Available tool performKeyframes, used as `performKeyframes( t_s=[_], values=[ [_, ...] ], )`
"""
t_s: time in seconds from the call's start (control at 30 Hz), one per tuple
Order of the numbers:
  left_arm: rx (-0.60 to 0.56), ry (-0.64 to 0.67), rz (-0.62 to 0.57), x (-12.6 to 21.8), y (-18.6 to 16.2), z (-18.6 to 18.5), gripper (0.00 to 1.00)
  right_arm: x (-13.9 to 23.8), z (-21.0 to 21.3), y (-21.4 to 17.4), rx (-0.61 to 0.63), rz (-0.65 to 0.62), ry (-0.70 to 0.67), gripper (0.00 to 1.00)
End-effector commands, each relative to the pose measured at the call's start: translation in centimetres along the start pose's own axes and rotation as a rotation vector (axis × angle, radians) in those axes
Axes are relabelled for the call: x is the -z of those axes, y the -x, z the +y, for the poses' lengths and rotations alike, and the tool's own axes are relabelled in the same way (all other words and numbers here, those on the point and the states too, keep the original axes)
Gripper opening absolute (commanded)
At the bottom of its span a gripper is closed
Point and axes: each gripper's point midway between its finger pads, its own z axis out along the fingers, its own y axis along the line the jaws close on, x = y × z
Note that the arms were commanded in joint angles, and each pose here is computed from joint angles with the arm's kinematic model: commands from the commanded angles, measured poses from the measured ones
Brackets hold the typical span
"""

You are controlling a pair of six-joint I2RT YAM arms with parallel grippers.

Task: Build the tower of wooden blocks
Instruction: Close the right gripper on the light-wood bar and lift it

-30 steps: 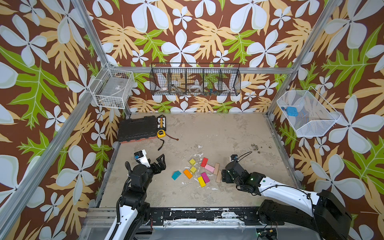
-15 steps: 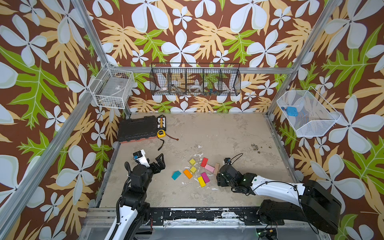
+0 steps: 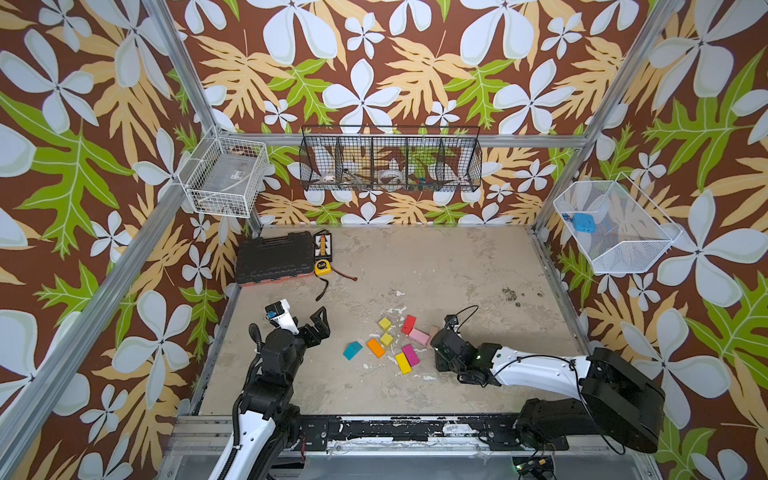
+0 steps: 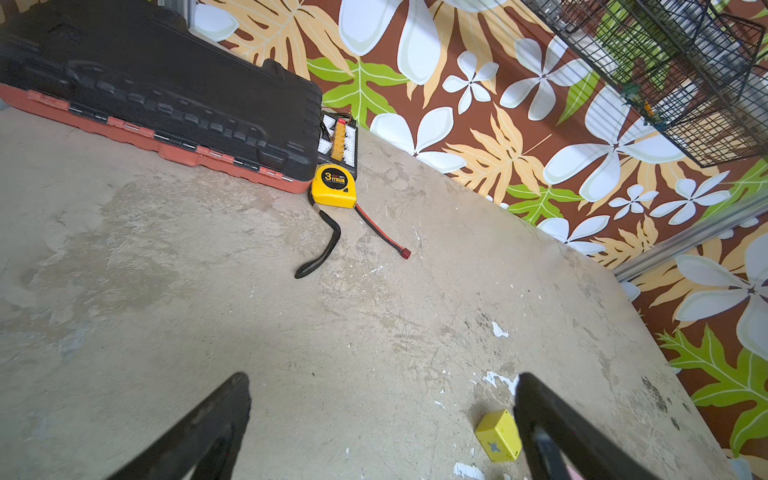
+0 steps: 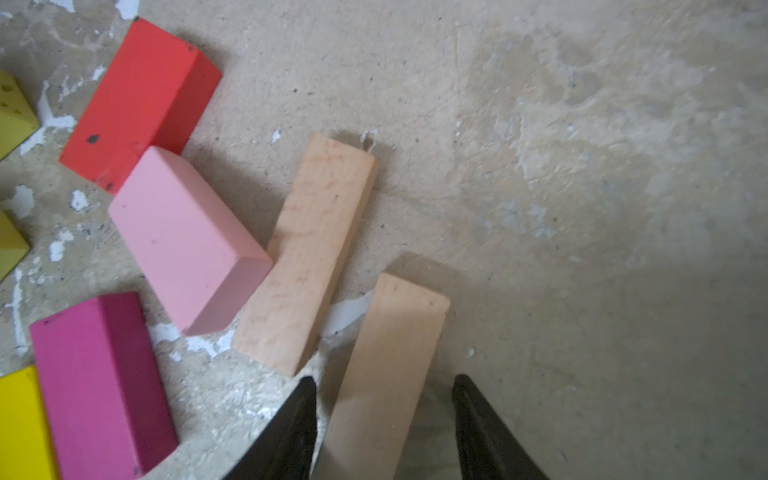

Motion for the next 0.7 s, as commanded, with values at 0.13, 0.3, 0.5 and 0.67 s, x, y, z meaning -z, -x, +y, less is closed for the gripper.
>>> performKeyframes(
  t_s=[0.13,0.3,0.5,0.67],
  values=[
    [0.007,-0.004,-0.021,0.1,0.6,-0.2,1.00,-0.1,-1.0,-0.1,0.014,-0.004,-0.060,0.45],
    [0.008,-0.001,-0.021,0.1,0.6,-0.2,1.00,-0.4,-1.2,-0.1,0.027,-0.004,-0.078,0.26],
    [0.009,0.000,-0.020,0.1,0.5,-0.1,1.00,-0.2,-1.5,0.3,0.047,-0.014,-0.100,0.11],
    [0.011,0.004,-0.022,0.1,0.6,-0.1,1.00,0.4,-2.3,1.8,0.025,-0.041,-0.112,0.14]
  ],
)
